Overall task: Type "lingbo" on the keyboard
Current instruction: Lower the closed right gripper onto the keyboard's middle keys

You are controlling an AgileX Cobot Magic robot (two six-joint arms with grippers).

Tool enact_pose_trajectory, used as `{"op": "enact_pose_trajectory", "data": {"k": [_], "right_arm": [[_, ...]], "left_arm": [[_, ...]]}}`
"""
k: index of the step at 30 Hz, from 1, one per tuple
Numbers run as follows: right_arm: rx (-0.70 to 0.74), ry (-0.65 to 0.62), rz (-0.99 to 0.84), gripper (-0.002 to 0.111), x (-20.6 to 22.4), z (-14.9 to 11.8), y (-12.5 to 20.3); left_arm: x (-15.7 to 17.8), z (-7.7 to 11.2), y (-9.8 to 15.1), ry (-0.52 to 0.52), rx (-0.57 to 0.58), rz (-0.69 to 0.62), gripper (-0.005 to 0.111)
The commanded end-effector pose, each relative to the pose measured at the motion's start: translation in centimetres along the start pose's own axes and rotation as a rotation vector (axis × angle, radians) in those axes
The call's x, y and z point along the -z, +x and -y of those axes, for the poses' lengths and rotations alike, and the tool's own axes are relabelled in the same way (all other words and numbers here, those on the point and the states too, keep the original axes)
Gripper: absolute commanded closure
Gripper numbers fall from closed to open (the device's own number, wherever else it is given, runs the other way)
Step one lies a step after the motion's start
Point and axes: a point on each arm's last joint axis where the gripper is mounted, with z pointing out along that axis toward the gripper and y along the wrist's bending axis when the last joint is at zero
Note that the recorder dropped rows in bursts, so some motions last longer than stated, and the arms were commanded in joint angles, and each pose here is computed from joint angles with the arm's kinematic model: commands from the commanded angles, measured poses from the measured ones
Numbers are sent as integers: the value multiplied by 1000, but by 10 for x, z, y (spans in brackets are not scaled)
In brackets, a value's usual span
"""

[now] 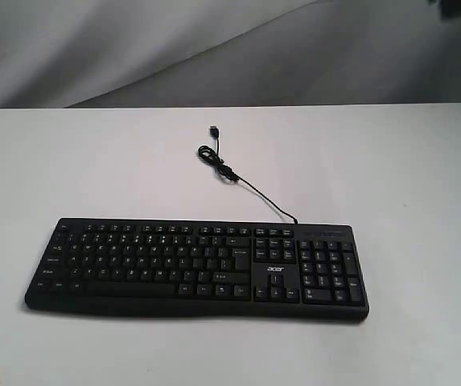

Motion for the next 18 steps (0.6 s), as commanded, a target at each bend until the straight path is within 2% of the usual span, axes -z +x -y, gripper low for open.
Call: {"op": "enact_pose_trajectory", "data": {"k": [1, 2, 5, 11, 14, 18], "right_arm": [[243, -367, -143, 108, -54, -40, 15], [302, -454, -135, 108, -70, -58, 18], [447, -598, -91, 108, -104, -109, 25], [648, -702, -121, 108, -158, -221, 53], [743, -723, -139, 108, -173, -258, 72], [788, -698, -116, 108, -183, -282, 88]], "left_arm": [[0, 0, 1, 7, 2, 8, 106], [0, 0, 1, 7, 2, 8, 106], [0, 0, 1, 7, 2, 8, 106], [0, 0, 1, 7, 2, 8, 106], [0, 0, 1, 7, 2, 8, 106], [0, 0, 1, 7, 2, 8, 106]]}}
